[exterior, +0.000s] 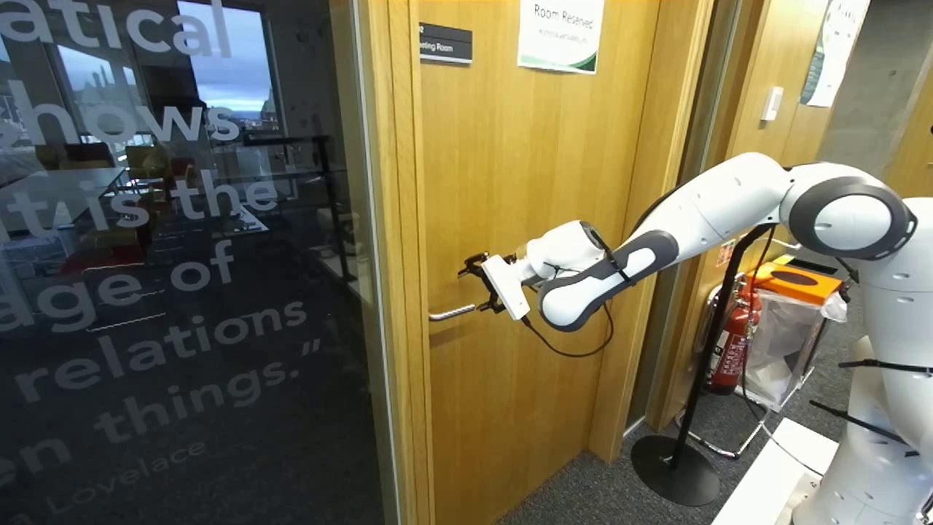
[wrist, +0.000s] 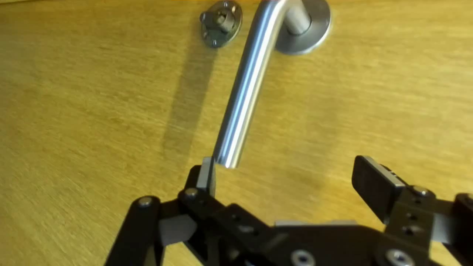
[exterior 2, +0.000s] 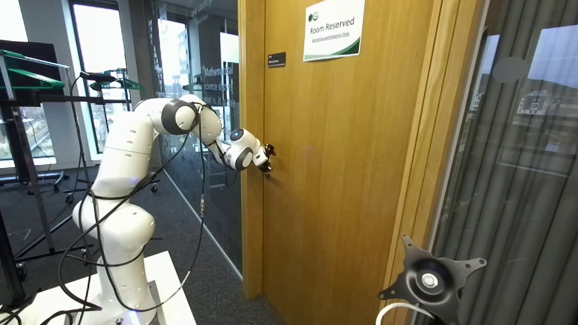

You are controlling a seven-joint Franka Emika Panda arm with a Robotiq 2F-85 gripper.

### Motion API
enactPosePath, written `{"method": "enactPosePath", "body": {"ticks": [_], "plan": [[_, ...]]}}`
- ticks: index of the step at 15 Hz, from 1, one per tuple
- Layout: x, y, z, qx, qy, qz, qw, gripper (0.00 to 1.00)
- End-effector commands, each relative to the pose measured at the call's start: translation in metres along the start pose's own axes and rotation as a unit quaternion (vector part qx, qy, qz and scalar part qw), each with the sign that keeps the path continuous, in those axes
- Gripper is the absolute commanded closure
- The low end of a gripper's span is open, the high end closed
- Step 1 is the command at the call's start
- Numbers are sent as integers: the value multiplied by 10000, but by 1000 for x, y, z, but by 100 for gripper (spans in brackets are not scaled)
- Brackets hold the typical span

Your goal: Pull the handle down and open the door

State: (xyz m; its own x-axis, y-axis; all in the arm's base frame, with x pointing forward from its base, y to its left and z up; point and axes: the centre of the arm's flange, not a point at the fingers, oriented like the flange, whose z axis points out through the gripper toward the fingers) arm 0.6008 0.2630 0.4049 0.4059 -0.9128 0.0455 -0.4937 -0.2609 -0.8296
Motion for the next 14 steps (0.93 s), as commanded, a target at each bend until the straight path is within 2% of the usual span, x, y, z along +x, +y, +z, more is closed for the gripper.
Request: {"method": "enactPosePath", "body": {"ticks": [1,6,14], "plan": [[-20,-8,4,195,-75,220,9995,0],[-21,5,3,129,-1,392,9991,0],[-9,42,17,34,442,560,9974,0]]}}
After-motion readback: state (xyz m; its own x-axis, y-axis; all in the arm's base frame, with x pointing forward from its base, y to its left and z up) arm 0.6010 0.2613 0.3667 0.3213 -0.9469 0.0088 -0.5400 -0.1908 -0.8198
